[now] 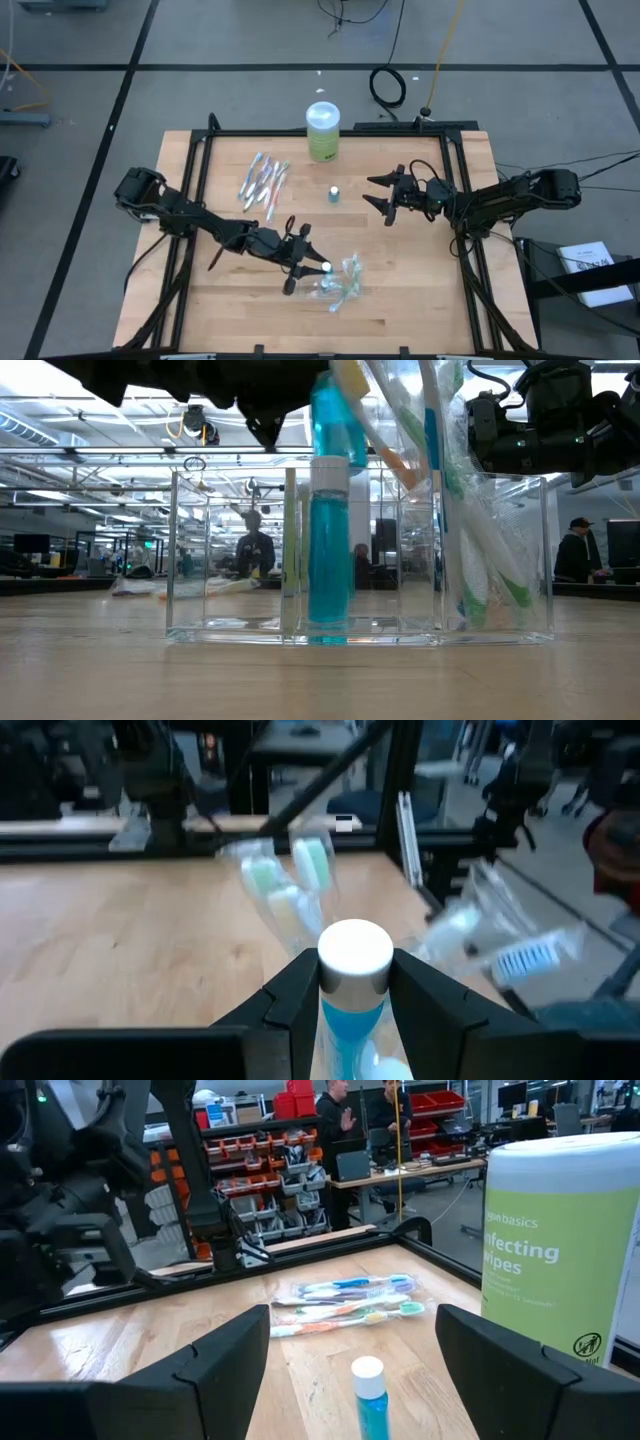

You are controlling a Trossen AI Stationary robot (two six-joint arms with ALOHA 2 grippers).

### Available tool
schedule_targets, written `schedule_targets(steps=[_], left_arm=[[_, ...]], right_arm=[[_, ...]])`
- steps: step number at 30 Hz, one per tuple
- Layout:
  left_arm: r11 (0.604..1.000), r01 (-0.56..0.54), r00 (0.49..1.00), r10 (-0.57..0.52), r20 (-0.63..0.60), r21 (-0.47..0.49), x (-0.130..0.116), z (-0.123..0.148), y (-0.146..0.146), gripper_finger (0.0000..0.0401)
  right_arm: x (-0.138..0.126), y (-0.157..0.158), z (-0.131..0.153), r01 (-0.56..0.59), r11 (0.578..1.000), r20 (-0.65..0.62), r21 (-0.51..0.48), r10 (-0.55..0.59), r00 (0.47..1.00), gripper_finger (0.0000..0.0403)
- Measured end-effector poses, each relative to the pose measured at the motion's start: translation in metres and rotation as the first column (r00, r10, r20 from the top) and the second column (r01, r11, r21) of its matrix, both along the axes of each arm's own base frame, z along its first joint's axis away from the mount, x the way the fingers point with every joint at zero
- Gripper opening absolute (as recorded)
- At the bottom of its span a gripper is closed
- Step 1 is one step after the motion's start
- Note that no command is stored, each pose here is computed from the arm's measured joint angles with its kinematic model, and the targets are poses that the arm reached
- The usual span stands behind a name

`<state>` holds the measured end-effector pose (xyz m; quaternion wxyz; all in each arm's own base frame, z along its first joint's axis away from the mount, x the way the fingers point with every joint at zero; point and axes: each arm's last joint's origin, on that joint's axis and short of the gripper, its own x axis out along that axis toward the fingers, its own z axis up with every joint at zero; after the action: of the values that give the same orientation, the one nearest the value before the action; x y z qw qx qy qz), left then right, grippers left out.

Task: Pick & Place toothbrushing station
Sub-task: Put the mouthwash into the transparent organizer

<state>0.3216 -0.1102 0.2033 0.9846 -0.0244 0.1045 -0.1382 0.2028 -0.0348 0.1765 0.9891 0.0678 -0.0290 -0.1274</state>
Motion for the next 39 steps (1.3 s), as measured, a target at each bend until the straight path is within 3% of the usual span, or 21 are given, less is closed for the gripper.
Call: schedule_targets(steps=[16,25,39], left_arm=[[1.0,0.015,1.0,-0.015,-0.015,-0.021,0.006,-0.013,0.0,0.0117],[0.999,0.006,0.995,-0.009,-0.095,-0.034,0.005,-0.02,0.0,0.0117],[0.995,0.039,0.988,-0.025,-0.149,0.09,0.002,-0.028,0.001,0.0117]], right_arm=[[0.0,0.0,0.001,0.0,1.0,0.01,-0.002,0.0,1.0,0.0279],[0.0,0.0,0.001,0.0,1.0,0.006,-0.001,0.0,1.0,0.0279],[0.0,0.0,0.001,-0.001,1.0,0.006,-0.001,0.001,1.0,0.0279]])
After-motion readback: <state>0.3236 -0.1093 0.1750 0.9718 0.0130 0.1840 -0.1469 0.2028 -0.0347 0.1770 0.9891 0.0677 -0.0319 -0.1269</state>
